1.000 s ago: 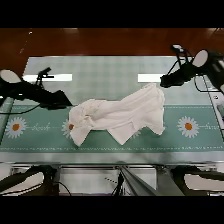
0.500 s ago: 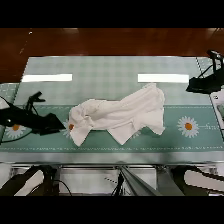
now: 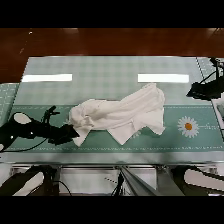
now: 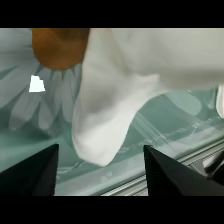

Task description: Fold the shirts.

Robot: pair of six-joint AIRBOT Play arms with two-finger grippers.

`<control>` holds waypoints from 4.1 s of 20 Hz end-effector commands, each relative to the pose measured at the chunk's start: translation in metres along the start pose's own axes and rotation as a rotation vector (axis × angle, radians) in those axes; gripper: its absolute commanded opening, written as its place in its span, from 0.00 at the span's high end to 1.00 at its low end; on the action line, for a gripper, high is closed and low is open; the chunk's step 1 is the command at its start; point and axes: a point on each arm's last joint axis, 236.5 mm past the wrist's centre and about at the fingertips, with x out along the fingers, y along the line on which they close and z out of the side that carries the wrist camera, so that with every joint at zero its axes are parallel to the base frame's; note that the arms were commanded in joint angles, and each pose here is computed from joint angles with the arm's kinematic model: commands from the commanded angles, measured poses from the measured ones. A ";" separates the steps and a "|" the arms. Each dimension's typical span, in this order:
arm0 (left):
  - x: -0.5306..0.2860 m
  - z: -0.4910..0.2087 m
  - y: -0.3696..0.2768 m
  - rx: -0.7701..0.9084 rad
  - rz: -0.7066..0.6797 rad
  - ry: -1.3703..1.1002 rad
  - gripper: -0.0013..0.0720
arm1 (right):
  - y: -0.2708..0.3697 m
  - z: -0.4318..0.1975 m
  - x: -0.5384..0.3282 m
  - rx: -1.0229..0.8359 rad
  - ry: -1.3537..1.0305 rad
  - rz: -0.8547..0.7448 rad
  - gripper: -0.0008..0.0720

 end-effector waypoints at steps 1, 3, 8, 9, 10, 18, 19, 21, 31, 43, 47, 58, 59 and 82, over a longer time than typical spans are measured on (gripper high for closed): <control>0.024 0.012 0.002 -0.036 0.003 -0.012 0.56 | 0.002 -0.003 0.000 0.003 0.009 0.011 0.42; 0.035 0.006 0.000 -0.034 -0.024 0.041 0.94 | -0.002 -0.006 0.001 -0.002 0.021 -0.004 0.42; 0.038 -0.005 0.000 -0.017 -0.039 0.097 0.94 | -0.003 -0.054 0.034 0.098 0.133 0.095 0.37; 0.038 -0.005 -0.001 -0.015 -0.040 0.099 0.94 | 0.010 -0.061 0.041 0.104 0.138 0.164 0.25; 0.037 -0.007 -0.001 -0.008 -0.043 0.105 0.94 | 0.023 -0.065 0.047 0.105 0.136 0.224 0.22; 0.036 -0.014 -0.004 0.005 -0.055 0.137 0.94 | 0.081 -0.044 0.085 0.079 -0.015 0.319 0.20; 0.036 -0.014 -0.004 0.004 -0.056 0.138 0.94 | 0.089 -0.042 0.090 0.070 -0.024 0.323 0.20; 0.036 -0.015 -0.004 0.004 -0.056 0.138 0.94 | 0.103 -0.047 0.104 0.055 0.002 0.319 0.20; -0.009 0.019 -0.063 0.152 -0.153 -0.034 0.94 | 0.111 -0.001 0.029 -0.001 -0.185 0.329 0.95; -0.428 -0.065 -0.362 0.974 -0.473 -1.302 0.95 | 0.195 0.010 -0.448 -0.313 -1.303 0.290 0.96; -0.487 -0.143 -0.386 1.094 -0.539 -1.482 0.94 | 0.220 -0.036 -0.545 -0.358 -1.513 0.306 0.96; -0.402 -0.134 -0.245 0.613 -0.023 -1.122 0.95 | 0.137 -0.093 -0.444 -0.222 -0.923 -0.094 0.96; -0.387 -0.122 -0.236 0.584 0.007 -1.051 0.95 | 0.137 -0.087 -0.426 -0.227 -0.841 -0.072 0.96; -0.086 0.278 -0.104 0.110 -0.029 -0.585 0.94 | 0.115 0.187 0.026 -0.021 -0.227 0.147 0.95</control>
